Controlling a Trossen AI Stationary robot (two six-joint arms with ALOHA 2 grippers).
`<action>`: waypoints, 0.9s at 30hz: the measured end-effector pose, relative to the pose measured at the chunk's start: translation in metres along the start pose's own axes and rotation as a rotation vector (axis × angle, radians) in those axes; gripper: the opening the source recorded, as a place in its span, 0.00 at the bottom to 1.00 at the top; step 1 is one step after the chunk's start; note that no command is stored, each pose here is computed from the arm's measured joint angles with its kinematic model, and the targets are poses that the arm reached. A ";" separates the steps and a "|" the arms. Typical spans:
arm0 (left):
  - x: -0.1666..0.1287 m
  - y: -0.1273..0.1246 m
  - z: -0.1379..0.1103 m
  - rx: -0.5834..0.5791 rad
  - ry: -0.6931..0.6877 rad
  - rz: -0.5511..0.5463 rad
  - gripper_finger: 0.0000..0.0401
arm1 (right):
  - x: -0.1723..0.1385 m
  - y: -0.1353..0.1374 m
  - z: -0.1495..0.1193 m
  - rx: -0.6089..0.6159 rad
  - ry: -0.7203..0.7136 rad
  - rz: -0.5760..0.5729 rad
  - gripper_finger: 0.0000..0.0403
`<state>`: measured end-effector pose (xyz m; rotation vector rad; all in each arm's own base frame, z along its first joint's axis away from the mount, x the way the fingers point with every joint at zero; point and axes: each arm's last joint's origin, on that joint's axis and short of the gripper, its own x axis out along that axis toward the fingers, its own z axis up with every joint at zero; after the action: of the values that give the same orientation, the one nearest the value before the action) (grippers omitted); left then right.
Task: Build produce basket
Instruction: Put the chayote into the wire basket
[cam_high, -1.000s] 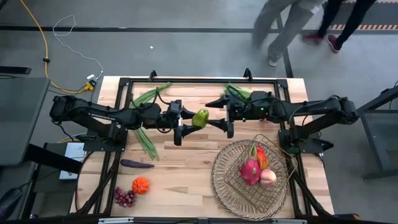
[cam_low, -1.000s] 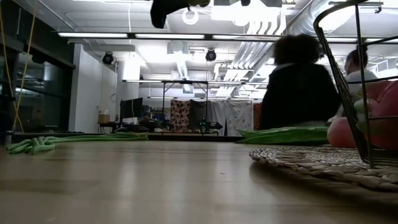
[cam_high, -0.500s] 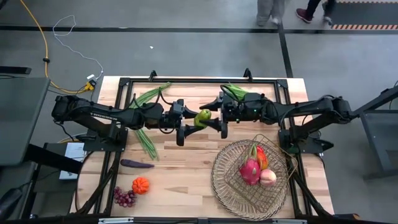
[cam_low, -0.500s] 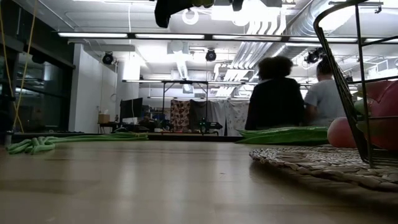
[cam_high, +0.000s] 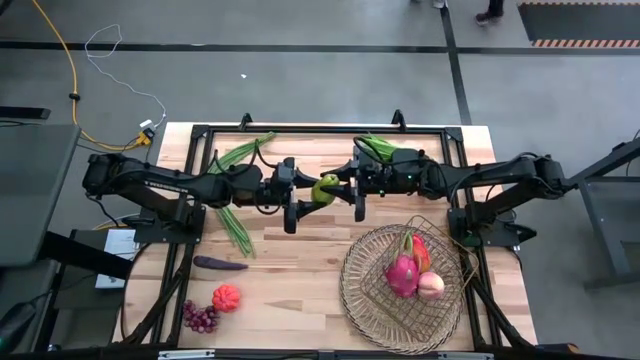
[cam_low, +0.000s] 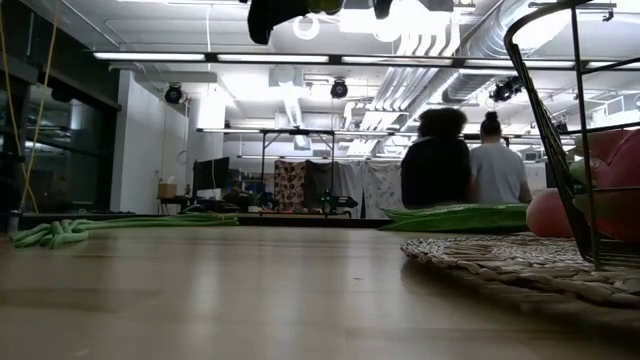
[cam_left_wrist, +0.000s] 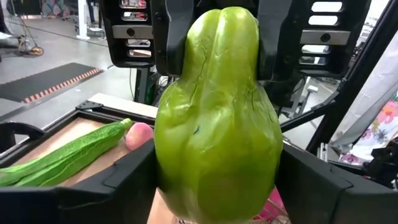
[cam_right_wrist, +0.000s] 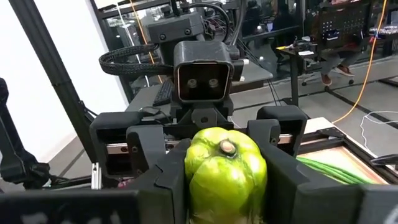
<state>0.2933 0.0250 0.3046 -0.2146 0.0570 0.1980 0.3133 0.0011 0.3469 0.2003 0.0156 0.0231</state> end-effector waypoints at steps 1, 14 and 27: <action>-0.001 0.001 0.000 -0.010 0.005 0.000 0.70 | -0.001 0.000 0.000 -0.001 0.001 0.000 0.31; -0.032 0.006 0.032 0.011 0.110 -0.069 0.87 | -0.034 -0.010 0.011 -0.077 0.128 -0.059 0.31; -0.102 0.020 0.040 0.027 -0.073 -0.039 0.74 | -0.080 -0.009 0.015 -0.115 0.297 -0.168 0.31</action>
<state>0.1907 0.0339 0.3476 -0.1815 -0.0175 0.1657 0.2338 -0.0126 0.3610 0.0790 0.3259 -0.1135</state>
